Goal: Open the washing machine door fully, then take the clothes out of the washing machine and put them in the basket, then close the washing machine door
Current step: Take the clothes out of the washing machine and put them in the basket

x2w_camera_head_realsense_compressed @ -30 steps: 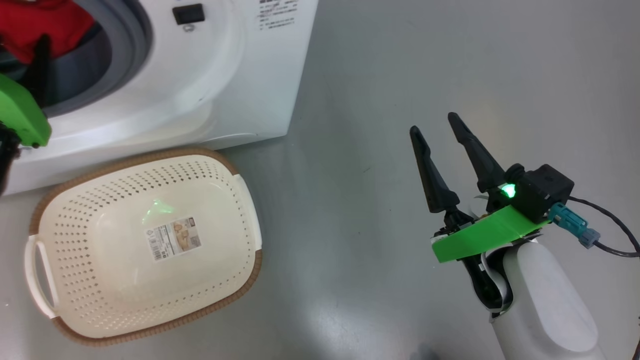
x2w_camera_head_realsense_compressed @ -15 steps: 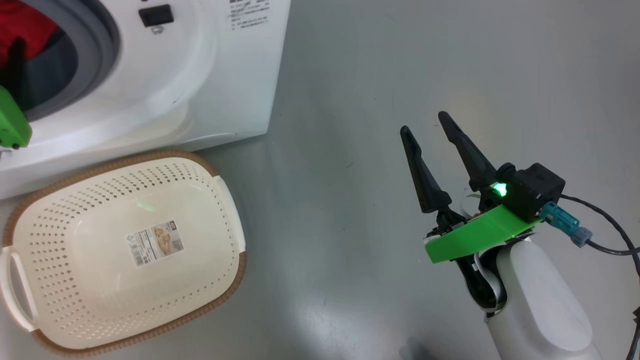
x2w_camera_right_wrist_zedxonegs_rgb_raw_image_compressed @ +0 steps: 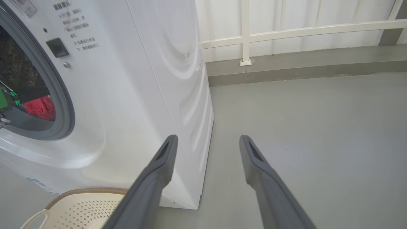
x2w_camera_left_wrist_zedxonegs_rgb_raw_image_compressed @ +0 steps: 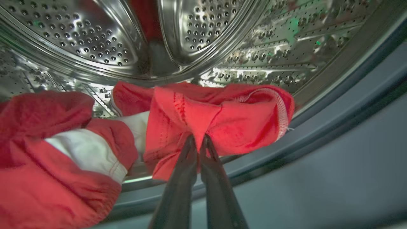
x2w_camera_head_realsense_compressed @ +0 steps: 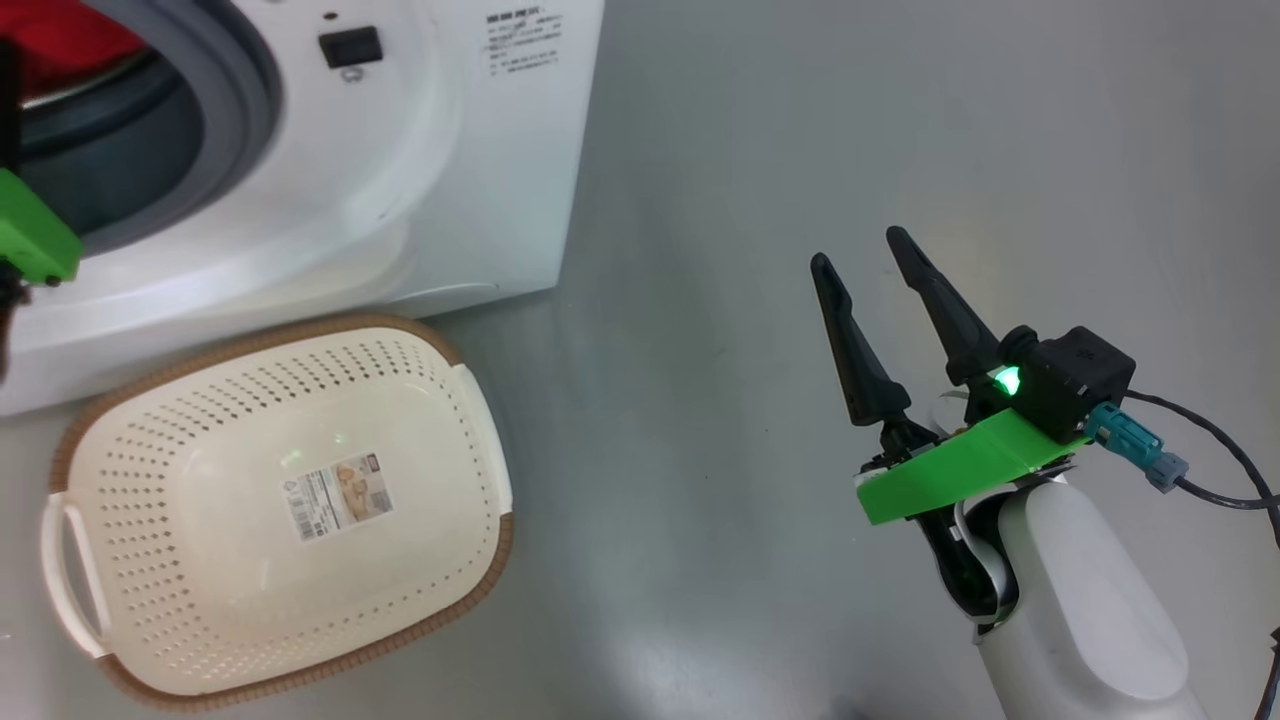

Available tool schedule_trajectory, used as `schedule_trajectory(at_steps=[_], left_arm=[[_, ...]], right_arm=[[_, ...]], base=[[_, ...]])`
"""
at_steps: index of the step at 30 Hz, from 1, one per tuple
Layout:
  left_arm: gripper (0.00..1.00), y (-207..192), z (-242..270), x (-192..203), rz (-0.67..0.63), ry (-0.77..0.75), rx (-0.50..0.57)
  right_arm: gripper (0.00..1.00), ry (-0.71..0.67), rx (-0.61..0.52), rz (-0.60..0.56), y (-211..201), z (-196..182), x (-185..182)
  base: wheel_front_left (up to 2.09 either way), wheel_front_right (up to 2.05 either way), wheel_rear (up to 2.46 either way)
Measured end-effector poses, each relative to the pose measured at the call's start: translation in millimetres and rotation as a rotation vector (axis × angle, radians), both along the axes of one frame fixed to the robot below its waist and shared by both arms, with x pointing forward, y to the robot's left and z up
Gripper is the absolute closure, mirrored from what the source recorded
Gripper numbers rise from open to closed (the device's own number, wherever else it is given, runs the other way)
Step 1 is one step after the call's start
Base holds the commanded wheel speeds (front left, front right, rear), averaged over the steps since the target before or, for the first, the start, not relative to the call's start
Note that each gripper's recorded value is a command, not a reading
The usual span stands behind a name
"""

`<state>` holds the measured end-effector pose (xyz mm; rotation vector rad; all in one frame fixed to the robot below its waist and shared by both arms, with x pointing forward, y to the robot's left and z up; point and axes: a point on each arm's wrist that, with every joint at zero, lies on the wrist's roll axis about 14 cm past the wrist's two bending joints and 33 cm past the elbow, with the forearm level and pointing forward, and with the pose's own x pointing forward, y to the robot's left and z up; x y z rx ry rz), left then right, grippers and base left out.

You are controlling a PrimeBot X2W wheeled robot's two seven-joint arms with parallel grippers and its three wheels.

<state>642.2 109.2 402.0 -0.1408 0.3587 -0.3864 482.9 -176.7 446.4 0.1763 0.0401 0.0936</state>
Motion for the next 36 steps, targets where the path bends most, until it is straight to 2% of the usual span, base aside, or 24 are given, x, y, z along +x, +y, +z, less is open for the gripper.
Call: schedule_trajectory(at_steps=[8, 13, 28, 36], left_arm=[[1.0, 9, 33, -13, 0.041, -0.074, -0.077], [1.0, 24, 79, -18, 0.095, -0.206, -0.142], [1.0, 31, 127, -108, 0.148, -0.436, -0.205], [1.0, 43, 156, -145, 0.182, -0.561, -0.195]], right_arm=[[0.0, -0.041, 0.005, 0.019, 6, 18, 0], [0.0, -0.043, -0.002, 0.032, 7, 21, -8], [0.0, -0.099, 0.011, 0.074, 21, 45, -14], [0.0, -0.084, 0.015, 0.08, 23, 39, -19]], base=[[0.0, 0.0, 0.0], [0.0, 0.0, 0.0], [0.0, 0.0, 0.0], [0.0, 0.0, 0.0]])
